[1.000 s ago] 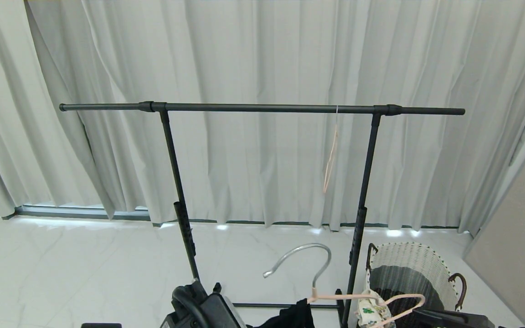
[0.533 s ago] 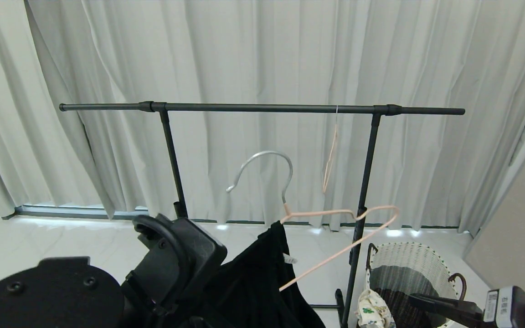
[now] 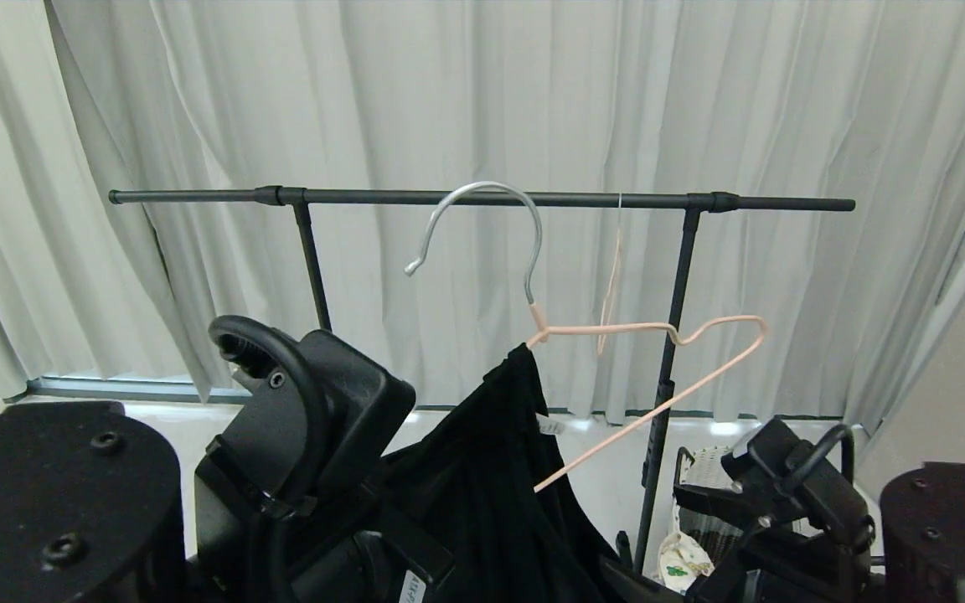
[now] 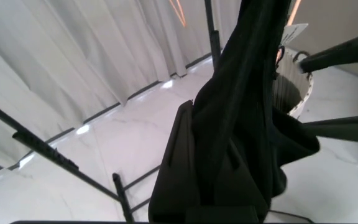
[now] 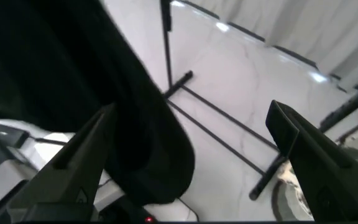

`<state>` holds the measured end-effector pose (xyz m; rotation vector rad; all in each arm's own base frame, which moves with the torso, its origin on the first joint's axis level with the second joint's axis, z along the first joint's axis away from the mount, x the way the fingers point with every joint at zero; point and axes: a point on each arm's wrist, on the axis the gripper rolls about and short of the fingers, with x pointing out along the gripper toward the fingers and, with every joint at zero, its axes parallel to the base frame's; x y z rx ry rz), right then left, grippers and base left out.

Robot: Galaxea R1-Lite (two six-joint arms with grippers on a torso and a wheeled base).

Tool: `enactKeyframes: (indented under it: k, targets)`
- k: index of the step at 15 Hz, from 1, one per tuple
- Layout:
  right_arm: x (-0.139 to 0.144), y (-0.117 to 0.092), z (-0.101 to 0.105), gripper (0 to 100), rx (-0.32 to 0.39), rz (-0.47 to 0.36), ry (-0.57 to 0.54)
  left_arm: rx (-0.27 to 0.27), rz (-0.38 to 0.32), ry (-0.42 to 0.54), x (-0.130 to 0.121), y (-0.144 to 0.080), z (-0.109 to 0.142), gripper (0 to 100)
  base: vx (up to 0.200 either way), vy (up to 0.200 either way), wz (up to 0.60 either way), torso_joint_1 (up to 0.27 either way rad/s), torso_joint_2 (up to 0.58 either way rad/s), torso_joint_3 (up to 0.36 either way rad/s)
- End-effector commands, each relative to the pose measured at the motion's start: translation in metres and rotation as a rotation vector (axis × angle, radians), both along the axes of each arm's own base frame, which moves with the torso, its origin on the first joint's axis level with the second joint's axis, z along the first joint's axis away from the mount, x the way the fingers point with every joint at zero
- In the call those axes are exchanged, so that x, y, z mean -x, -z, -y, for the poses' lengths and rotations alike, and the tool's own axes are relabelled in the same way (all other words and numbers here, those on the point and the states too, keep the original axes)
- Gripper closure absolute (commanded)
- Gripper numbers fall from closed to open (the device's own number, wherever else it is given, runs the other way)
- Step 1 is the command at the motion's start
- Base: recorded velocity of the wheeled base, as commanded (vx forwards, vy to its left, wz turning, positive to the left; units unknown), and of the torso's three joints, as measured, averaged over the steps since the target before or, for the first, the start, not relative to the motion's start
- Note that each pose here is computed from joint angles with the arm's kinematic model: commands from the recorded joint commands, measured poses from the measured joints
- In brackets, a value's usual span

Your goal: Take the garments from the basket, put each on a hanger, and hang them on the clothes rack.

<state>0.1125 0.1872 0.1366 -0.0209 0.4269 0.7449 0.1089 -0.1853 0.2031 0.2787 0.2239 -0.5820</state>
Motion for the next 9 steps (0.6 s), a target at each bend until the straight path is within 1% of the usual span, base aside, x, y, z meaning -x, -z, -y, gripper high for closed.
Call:
enactKeyframes:
  k: [1,2,4,5,6,7,8,9]
  targets:
    - [-0.008,0.016,-0.006,0,0.064,-0.029,0.029,0.011,0.005,0.003,0.001,-0.003,0.000,100,0.000,0.000,0.00,0.000,0.00,0.000]
    - [-0.007,0.026,-0.004,0,0.115,-0.031,0.078,0.011,0.005,0.003,0.001,-0.003,-0.001,100,0.000,0.000,0.00,0.000,0.00,0.000]
    - [-0.007,0.031,0.002,0,0.150,-0.021,0.129,0.003,0.001,0.003,0.002,0.000,-0.001,100,0.000,0.000,0.00,0.000,0.00,0.000]
    - [-0.010,0.031,0.009,0,0.157,-0.019,0.168,-0.019,-0.012,0.003,0.003,0.007,-0.003,100,0.000,0.000,0.00,0.000,0.00,0.000]
    - [-0.014,0.032,0.017,0,0.168,-0.010,0.220,-0.053,-0.033,0.000,0.004,0.018,-0.007,100,0.000,0.000,0.00,0.000,0.00,0.000]
    - [-0.018,0.037,0.028,0,0.209,-0.007,0.282,-0.044,-0.031,-0.001,0.006,0.022,-0.009,100,0.000,0.000,0.00,0.000,0.00,0.000]
    - [-0.024,0.042,0.041,0,0.285,0.013,0.337,-0.020,-0.017,0.000,0.006,0.023,-0.010,100,0.000,0.000,0.00,0.000,0.00,0.000]
    - [-0.032,0.043,0.051,0,0.338,0.030,0.384,-0.013,-0.012,0.000,0.006,0.024,-0.010,100,0.000,0.000,0.00,0.000,0.00,0.000]
